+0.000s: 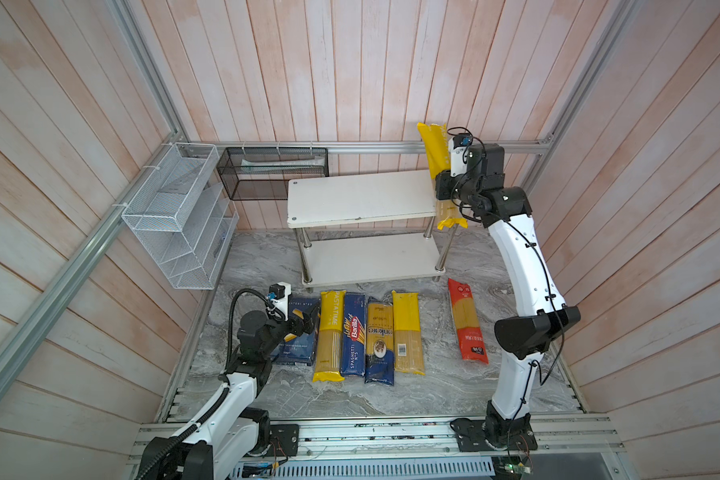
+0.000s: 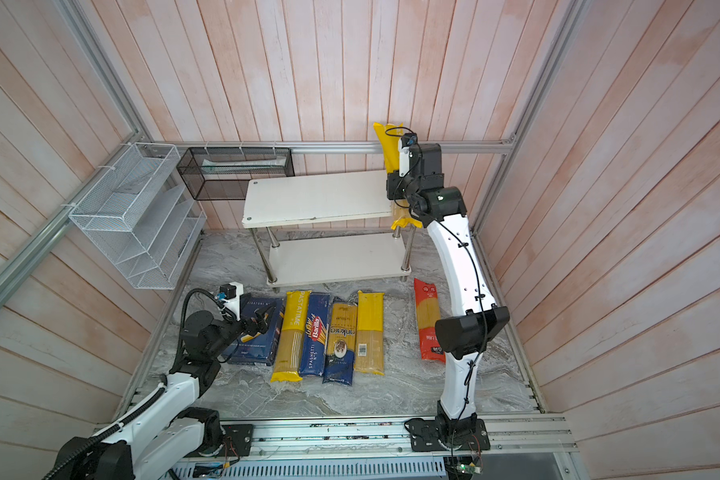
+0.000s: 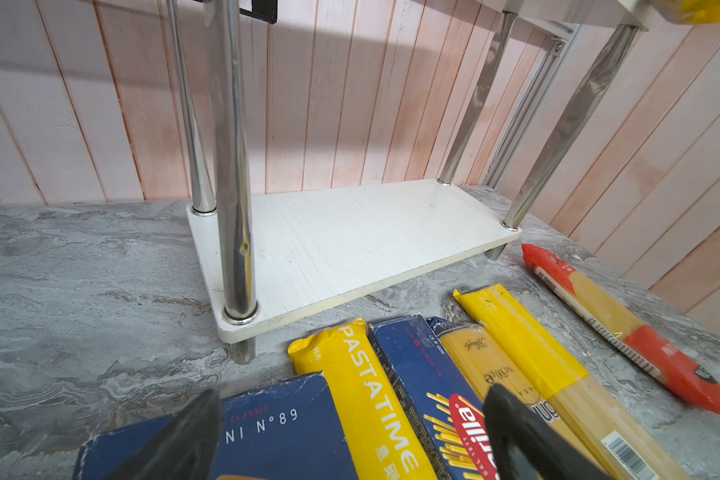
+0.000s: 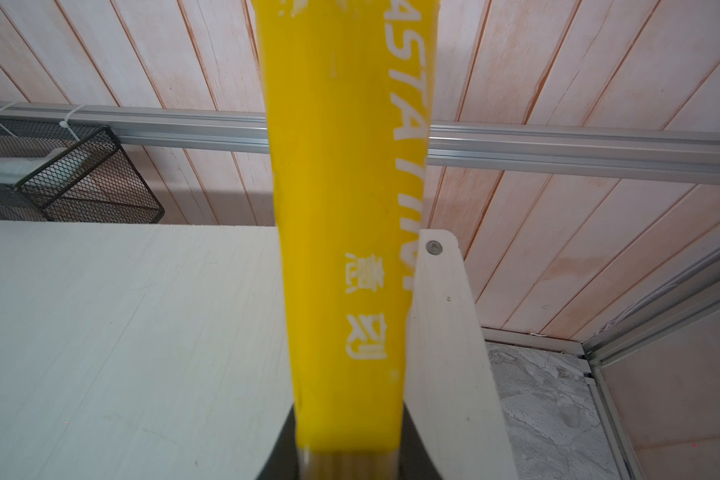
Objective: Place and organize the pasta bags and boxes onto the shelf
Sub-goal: 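Lower the yellow bag flat onto the top shelf and open the right gripper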
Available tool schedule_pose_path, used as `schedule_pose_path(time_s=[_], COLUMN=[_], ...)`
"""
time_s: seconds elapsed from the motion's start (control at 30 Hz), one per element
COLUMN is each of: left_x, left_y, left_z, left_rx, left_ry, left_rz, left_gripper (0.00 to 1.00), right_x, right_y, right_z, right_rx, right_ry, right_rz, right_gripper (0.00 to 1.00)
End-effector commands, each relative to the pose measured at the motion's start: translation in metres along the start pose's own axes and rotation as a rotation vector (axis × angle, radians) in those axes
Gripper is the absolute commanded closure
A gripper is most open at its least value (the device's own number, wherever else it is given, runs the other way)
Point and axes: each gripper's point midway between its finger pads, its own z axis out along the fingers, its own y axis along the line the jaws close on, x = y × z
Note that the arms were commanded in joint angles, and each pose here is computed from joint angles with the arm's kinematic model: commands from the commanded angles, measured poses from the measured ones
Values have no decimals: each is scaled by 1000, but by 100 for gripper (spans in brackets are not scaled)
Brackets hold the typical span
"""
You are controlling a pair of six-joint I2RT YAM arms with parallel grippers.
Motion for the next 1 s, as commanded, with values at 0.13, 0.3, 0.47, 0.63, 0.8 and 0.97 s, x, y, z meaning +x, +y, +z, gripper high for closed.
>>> schedule_pose_path(time_s=[0.13, 0.3, 0.47, 0.63, 0.8, 0.97], left_x=[-4, -4, -5, -4, -4, -5], left_y=[0, 0, 0, 0, -1, 0], left_z=[0, 0, -2, -2, -3, -2], left_rx=[-1, -3, -6, -8, -5, -6], left_ry=[-17, -20, -26, -25, -26, -27], left_rz=[4, 5, 7, 6, 6, 7], left_gripper=[0, 0, 0, 0, 0, 0], right_x=[-16, -14, -10, -11, -16, -24], right_y=[0, -2, -3, -2, 17, 29], right_z=[11, 13, 17, 15, 6, -13], right_rx=[-9, 5, 8, 3, -102, -150], right_ry=[-73, -70, -56, -60, -70, -100], right_rz=[43, 42, 52, 51, 9, -7], right_gripper=[78, 69, 62, 59, 55, 54])
